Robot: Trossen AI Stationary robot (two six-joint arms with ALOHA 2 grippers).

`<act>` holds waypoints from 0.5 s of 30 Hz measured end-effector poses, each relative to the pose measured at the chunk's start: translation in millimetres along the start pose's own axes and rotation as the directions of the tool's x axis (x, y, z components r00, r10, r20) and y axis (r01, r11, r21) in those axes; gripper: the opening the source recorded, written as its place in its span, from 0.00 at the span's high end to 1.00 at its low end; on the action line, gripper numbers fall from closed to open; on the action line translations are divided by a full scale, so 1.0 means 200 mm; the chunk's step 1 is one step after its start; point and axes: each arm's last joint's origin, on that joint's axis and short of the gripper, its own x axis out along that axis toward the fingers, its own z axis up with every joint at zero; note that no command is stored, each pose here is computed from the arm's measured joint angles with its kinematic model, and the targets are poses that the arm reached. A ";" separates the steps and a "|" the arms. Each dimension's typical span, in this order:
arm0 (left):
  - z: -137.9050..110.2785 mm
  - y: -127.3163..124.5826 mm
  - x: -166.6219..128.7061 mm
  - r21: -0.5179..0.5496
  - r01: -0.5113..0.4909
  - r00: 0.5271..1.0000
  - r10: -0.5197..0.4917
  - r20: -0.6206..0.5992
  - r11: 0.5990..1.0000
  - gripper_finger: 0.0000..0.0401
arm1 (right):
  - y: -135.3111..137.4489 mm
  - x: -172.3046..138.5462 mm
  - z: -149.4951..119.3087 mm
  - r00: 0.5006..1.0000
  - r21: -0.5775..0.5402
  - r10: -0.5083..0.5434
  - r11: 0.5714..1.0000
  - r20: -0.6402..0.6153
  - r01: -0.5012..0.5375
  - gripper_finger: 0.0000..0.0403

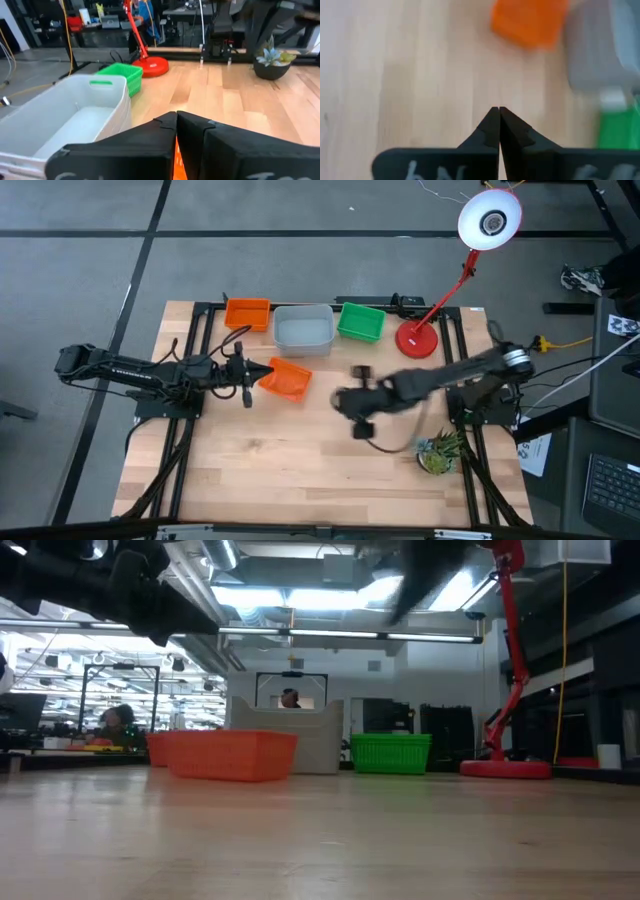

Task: Stack baskets by color
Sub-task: Stack the bottom right orange bin on the orange bins

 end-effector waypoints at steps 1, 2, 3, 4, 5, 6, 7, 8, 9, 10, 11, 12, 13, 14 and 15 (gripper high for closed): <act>0.00 0.00 0.00 -0.006 0.000 1.000 0.000 -0.008 1.000 0.98 | 0.02 -0.04 -0.06 0.999 0.027 -0.038 0.999 -0.021 0.038 1.00; -0.01 0.00 0.00 -0.013 0.000 1.000 0.000 -0.011 1.000 0.97 | 0.04 -0.09 -0.12 0.997 0.059 -0.073 0.995 -0.035 0.075 1.00; -0.01 0.00 0.00 -0.018 0.000 1.000 0.000 -0.012 1.000 0.95 | 0.06 -0.14 -0.18 0.993 0.095 -0.116 0.988 -0.038 0.119 1.00; -0.01 0.00 0.00 -0.019 0.000 1.000 0.000 -0.013 1.000 0.94 | 0.08 -0.19 -0.25 0.988 0.132 -0.155 0.979 -0.027 0.157 1.00; -0.01 0.00 0.00 -0.019 -0.003 1.000 0.003 -0.016 1.000 0.92 | 0.09 -0.23 -0.32 0.982 0.167 -0.189 0.968 -0.006 0.187 1.00; -0.01 0.00 0.01 -0.016 -0.006 1.000 0.005 -0.021 1.000 0.90 | 0.10 -0.27 -0.38 0.976 0.197 -0.218 0.957 0.016 0.210 1.00; -0.01 0.00 0.02 -0.012 -0.012 0.999 0.011 -0.034 1.000 0.88 | 0.10 -0.30 -0.44 0.970 0.232 -0.238 0.947 0.044 0.222 1.00; -0.01 -0.01 0.03 -0.006 -0.017 0.999 0.017 -0.049 1.000 0.86 | 0.10 -0.34 -0.50 0.965 0.270 -0.250 0.937 0.073 0.222 1.00; 0.00 -0.01 0.04 0.000 -0.017 0.998 0.017 -0.065 1.000 0.84 | 0.08 -0.36 -0.56 0.961 0.312 -0.260 0.924 0.095 0.219 1.00; 0.01 -0.02 0.06 0.008 -0.017 0.997 0.017 -0.075 1.000 0.82 | 0.06 -0.39 -0.61 0.957 0.365 -0.268 0.907 0.115 0.210 1.00; 0.04 -0.02 0.08 0.014 -0.014 0.996 0.015 -0.086 1.000 0.81 | 0.04 -0.40 -0.66 0.956 0.413 -0.264 0.890 0.128 0.191 1.00; 0.07 -0.03 0.09 0.020 -0.009 0.994 0.011 -0.105 1.000 0.80 | 0.02 -0.40 -0.70 0.956 0.448 -0.262 0.876 0.133 0.178 1.00; 0.09 -0.03 0.11 0.033 0.002 0.989 0.003 -0.148 0.999 0.79 | 0.01 -0.40 -0.74 0.957 0.475 -0.256 0.865 0.138 0.163 1.00; 0.12 -0.03 0.13 0.047 0.013 0.978 -0.003 -0.210 0.999 0.78 | 0.00 -0.40 -0.77 0.956 0.502 -0.250 0.853 0.152 0.143 1.00; 0.14 -0.03 0.15 0.063 0.025 0.956 -0.005 -0.294 0.998 0.78 | -0.01 -0.40 -0.80 0.955 0.517 -0.244 0.847 0.168 0.125 1.00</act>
